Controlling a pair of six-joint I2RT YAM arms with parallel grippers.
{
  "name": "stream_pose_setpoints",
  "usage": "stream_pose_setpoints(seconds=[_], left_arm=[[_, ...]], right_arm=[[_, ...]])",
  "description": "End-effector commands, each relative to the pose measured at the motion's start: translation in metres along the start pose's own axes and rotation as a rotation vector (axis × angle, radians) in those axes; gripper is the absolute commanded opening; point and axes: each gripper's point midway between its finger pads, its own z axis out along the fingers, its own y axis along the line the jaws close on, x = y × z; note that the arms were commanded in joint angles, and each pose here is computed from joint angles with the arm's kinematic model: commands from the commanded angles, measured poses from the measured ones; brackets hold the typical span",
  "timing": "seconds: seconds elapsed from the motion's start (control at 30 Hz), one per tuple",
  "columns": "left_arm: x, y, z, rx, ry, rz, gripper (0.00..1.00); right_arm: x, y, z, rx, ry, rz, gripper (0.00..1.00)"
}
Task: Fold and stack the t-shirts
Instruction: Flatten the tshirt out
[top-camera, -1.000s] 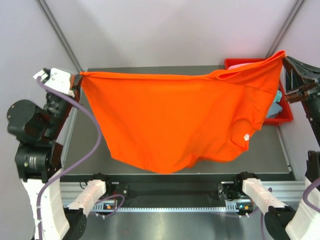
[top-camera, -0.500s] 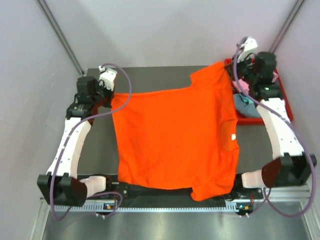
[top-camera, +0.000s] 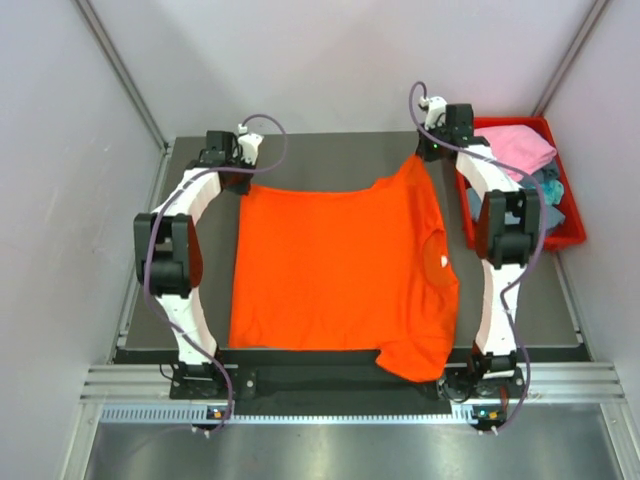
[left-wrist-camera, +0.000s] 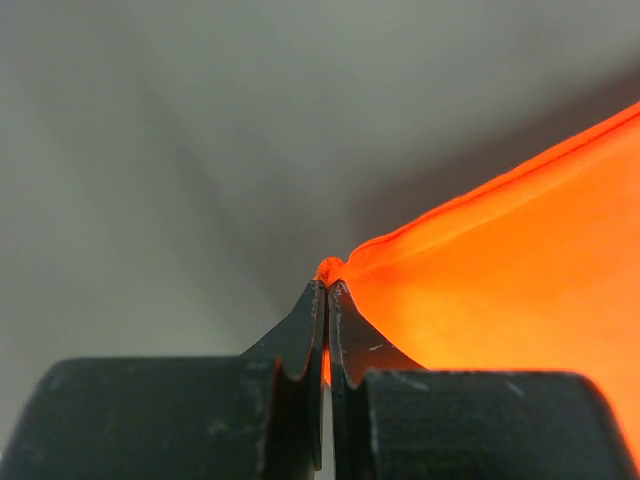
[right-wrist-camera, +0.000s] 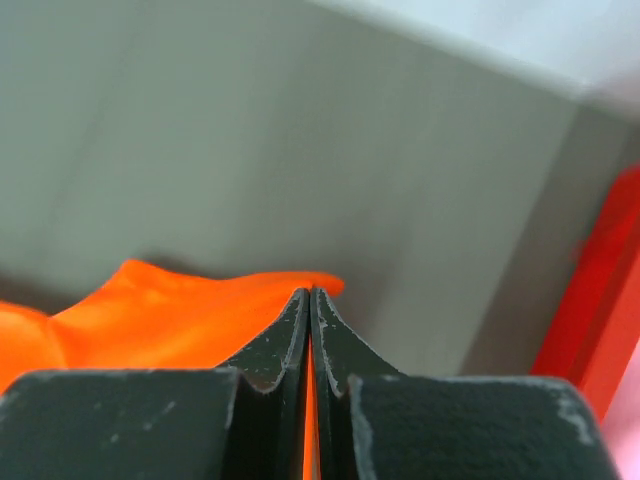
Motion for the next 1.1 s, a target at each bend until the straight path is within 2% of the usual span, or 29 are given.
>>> stream_pose_setpoints(seconds=[0.0, 0.23, 0.37, 0.53, 0.9, 1.07], left_arm=[[-0.047, 0.028, 0.006, -0.086, -0.091, 0.027, 0.00], [-0.056, 0.059, 0.053, -0.166, -0.105, 0.000, 0.00], [-0.070, 0.082, 0.061, -0.232, -0.153, -0.032, 0.00], [-0.083, 0.099, 0.071, -0.277, -0.208, -0.040, 0.00], [-0.138, 0.108, 0.065, -0.297, -0.349, 0.035, 0.00], [-0.138, 0.100, 0.048, -0.278, -0.344, 0.039, 0.00]], right_arm=[[-0.070, -0.019, 0.014, 0.072, -0.144, -0.067, 0.00], [-0.103, -0.043, 0.040, 0.208, -0.266, -0.076, 0.00], [-0.116, -0.033, 0.046, 0.213, -0.310, -0.104, 0.00], [-0.114, -0.025, 0.053, 0.210, -0.307, -0.130, 0.00], [-0.102, -0.061, 0.047, 0.310, -0.285, -0.103, 0.00], [-0.117, -0.055, 0.027, 0.296, -0.306, -0.102, 0.00]])
